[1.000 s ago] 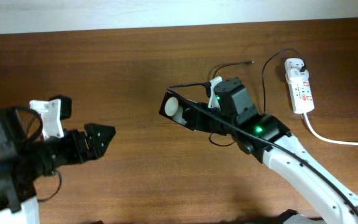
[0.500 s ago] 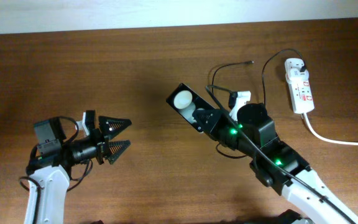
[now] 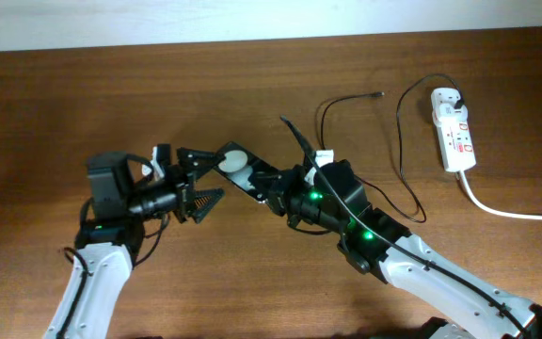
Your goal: Plug charger to phone and switch on socket
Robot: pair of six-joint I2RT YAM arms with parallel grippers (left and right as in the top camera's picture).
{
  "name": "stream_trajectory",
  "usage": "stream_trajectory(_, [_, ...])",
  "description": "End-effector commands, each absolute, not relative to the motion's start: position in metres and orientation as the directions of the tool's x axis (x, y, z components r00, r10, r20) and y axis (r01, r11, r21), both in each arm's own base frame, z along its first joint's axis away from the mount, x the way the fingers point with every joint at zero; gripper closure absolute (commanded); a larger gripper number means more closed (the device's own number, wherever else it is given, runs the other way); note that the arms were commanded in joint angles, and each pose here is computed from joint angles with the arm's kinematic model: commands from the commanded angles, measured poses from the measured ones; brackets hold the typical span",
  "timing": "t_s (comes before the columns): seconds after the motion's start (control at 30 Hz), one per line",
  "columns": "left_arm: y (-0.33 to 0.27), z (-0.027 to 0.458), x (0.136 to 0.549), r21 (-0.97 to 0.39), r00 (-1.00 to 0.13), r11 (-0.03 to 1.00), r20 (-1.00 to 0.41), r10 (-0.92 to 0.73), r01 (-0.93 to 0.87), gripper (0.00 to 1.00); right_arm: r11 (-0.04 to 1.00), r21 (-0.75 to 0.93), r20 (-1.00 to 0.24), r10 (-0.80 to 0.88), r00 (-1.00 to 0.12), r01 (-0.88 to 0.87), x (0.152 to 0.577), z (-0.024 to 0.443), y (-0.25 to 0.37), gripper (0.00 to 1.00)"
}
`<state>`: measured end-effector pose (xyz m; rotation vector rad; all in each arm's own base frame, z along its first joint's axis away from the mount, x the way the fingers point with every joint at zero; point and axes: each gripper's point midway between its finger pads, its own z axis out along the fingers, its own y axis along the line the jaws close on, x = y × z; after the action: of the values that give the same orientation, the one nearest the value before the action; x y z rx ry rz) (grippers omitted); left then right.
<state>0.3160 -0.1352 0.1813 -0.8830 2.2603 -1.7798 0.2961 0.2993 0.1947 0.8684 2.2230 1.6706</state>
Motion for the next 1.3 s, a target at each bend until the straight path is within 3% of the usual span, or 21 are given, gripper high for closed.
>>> stream_trajectory(0.0, [-0.141,0.175,0.324,-0.867,-0.724,0.076,0.359,-0.588,-0.492,0.12,0.118,0.927,0.247,0.519,-0.818,0.355,0.286,0.209,0.31,0.96])
stream_trajectory(0.1, [-0.146,0.174,0.322,-0.823,-0.673,0.024,0.447,-0.589,-0.568,0.23,0.115,0.924,0.26,0.509,-0.821,0.364,0.283,0.21,0.311,0.96])
stream_trajectory(0.2, [-0.147,0.174,0.322,-0.811,-0.66,0.009,0.47,-0.586,-0.585,0.26,0.113,0.924,0.25,0.542,-0.802,0.364,0.289,0.208,0.307,0.96])
stream_trajectory(0.27, [-0.149,0.174,0.321,-0.8,-0.651,-0.001,0.488,-0.582,-0.599,0.38,0.111,0.925,0.246,0.555,-0.795,0.363,0.291,0.207,0.306,0.96])
stream_trajectory(0.37, [-0.162,0.177,0.317,-0.791,-0.658,-0.002,0.51,-0.554,-0.611,0.43,0.106,0.927,0.234,0.587,-0.775,0.36,0.297,0.207,0.302,0.96])
stream_trajectory(0.5, [-0.166,0.191,0.324,-0.834,-0.695,-0.013,0.469,-0.545,-0.552,0.44,0.086,0.919,0.262,0.596,-0.759,0.385,0.298,0.207,0.301,0.96])
stream_trajectory(0.6, [-0.171,0.189,0.323,-0.834,-0.693,-0.004,0.461,-0.554,-0.552,0.53,0.084,0.913,0.281,0.579,-0.766,0.398,0.291,0.206,0.309,0.96])
stream_trajectory(0.67, [-0.172,0.188,0.324,-0.834,-0.69,0.0,0.456,-0.562,-0.551,0.66,0.093,0.913,0.281,0.561,-0.778,0.397,0.284,0.206,0.315,0.96])
stream_trajectory(0.83, [-0.166,0.184,0.331,-0.839,-0.665,0.0,0.431,-0.61,-0.544,0.73,0.096,0.912,0.287,0.543,-0.789,0.398,0.28,0.207,0.317,0.96])
stream_trajectory(0.97, [-0.165,0.183,0.332,-0.839,-0.661,0.0,0.429,-0.615,-0.544,0.88,0.079,0.905,0.312,0.544,-0.779,0.418,0.281,0.208,0.317,0.96])
stream_trajectory(1.13, [-0.165,0.183,0.332,-0.839,-0.661,-0.001,0.429,-0.615,-0.544,1.0,0.071,0.9,0.328,0.543,-0.773,0.431,0.28,0.208,0.318,0.96])
stream_trajectory(1.27, [-0.164,0.181,0.332,-0.84,-0.66,0.01,0.419,-0.624,-0.542,1.0,0.071,0.899,0.327,0.543,-0.773,0.431,0.28,0.208,0.318,0.85])
